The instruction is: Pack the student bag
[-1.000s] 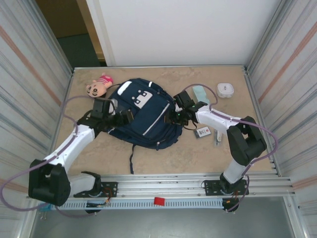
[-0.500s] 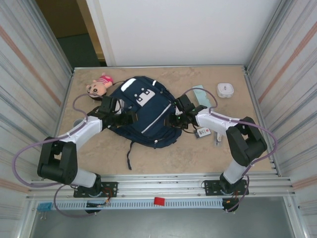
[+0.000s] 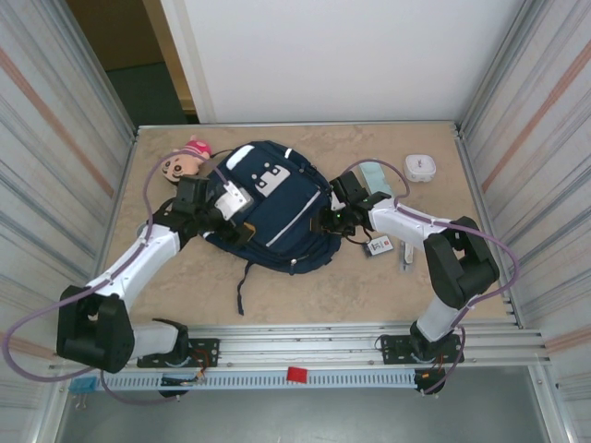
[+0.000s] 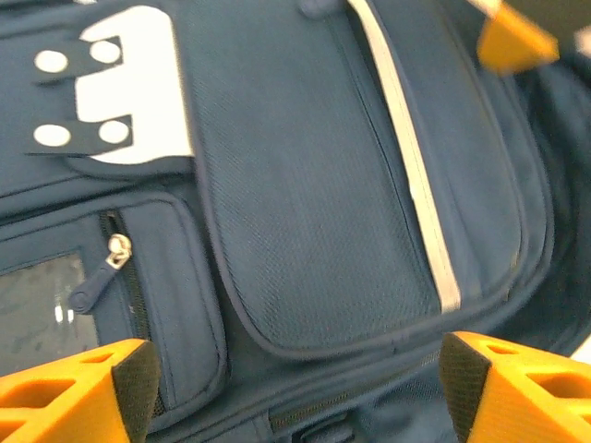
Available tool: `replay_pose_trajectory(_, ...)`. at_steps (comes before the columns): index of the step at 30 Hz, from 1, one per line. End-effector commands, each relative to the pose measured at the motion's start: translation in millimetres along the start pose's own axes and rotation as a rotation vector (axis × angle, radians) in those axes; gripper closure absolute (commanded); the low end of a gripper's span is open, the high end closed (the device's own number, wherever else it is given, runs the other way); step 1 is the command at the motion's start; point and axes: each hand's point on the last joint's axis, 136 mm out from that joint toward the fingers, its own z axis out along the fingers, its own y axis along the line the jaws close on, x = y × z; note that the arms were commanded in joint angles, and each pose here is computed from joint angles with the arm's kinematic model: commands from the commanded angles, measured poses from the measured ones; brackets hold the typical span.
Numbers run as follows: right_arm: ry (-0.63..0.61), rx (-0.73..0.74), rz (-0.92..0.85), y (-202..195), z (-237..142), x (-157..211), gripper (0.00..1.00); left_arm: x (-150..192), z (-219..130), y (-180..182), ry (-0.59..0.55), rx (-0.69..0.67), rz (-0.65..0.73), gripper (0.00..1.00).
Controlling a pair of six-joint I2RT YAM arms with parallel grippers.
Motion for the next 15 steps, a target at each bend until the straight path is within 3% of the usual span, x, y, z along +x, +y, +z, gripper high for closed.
replay_pose_trajectory(1,0.008,0.005,-0.033,0,-6,-4,0.58,24,6,-25,0.058,0.115,0.279,0.19)
replay_pose_trajectory(9,0.012,0.009,-0.037,-7,-7,-10,0.58,27,29,-49,0.054,0.178,0.619,0.19)
replay_pose_trajectory(15,-0.007,-0.005,-0.041,-2,-14,-14,0.58,21,43,-104,0.041,0.298,0.712,0.19)
